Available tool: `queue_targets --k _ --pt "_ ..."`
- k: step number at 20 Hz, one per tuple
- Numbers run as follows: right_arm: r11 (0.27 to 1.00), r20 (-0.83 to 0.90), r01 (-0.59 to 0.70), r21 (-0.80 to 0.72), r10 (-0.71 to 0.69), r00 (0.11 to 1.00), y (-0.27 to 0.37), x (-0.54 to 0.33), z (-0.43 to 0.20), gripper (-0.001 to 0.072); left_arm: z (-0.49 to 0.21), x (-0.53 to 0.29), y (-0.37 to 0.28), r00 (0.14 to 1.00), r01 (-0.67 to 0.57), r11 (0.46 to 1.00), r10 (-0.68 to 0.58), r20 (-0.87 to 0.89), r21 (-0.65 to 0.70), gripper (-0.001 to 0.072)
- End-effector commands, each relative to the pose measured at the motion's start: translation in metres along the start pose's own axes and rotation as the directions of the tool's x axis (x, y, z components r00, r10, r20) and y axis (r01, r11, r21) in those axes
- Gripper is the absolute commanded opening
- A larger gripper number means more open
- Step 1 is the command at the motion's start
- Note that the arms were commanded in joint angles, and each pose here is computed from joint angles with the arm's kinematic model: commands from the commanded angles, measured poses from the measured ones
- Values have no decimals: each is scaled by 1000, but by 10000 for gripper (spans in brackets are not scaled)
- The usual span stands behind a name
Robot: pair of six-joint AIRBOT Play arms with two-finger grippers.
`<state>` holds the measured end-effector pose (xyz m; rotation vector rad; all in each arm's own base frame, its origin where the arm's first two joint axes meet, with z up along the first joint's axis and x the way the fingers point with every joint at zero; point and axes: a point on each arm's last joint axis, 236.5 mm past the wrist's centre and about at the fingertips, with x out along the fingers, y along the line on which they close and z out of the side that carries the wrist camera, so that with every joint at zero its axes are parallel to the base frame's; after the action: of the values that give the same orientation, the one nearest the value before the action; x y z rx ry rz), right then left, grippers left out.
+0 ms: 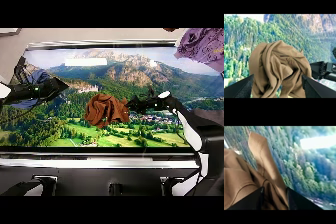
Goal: Fold the clothes and pants, and hang the long-sleeved shirts on hangers.
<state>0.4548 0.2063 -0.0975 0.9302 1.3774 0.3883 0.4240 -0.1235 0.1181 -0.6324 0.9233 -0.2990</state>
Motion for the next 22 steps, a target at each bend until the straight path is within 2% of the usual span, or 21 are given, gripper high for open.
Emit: queue_targets --k 1,3,4,5,6,7,11,13,15,19,22 --pt "1000 4 1 10 -1 1000 -2 2 1 259 0 1 1 1000 -2 1000 2 -1 -1 676" --pt "1000 21 3 10 -4 1000 -3 2 5 236 0 2 2 1000 -3 1000 3 -4 -3 677" --pt "1000 28 4 10 -4 1000 -3 2 7 190 -1 2 2 1000 -3 1000 3 -6 -3 677" --pt "1000 33 5 10 -6 999 -3 2 8 183 -3 2 2 1000 -3 1000 3 -17 -3 677" --pt "1000 37 6 10 -6 999 -3 2 9 135 -9 2 3 999 -6 1000 6 -39 -5 677" --pt "1000 38 6 5 -6 999 -3 2 9 32 -20 5 7 997 -12 1000 11 -75 -13 677" --pt "1000 44 7 4 -7 999 -4 2 11 32 -108 37 16 958 -34 999 24 -286 -30 678" --pt "1000 42 6 10 -6 999 -3 2 10 32 -150 57 11 942 -44 999 32 -335 -30 678" --pt "1000 36 4 18 -5 999 -3 2 9 32 -182 74 15 933 -88 991 48 -357 -97 677" --pt "1000 29 2 28 -3 1000 -2 2 7 32 -228 92 22 898 -139 985 81 -432 -103 677" --pt "999 8 0 33 0 1000 -2 2 2 32 -232 102 30 892 -165 980 99 -441 -114 677"
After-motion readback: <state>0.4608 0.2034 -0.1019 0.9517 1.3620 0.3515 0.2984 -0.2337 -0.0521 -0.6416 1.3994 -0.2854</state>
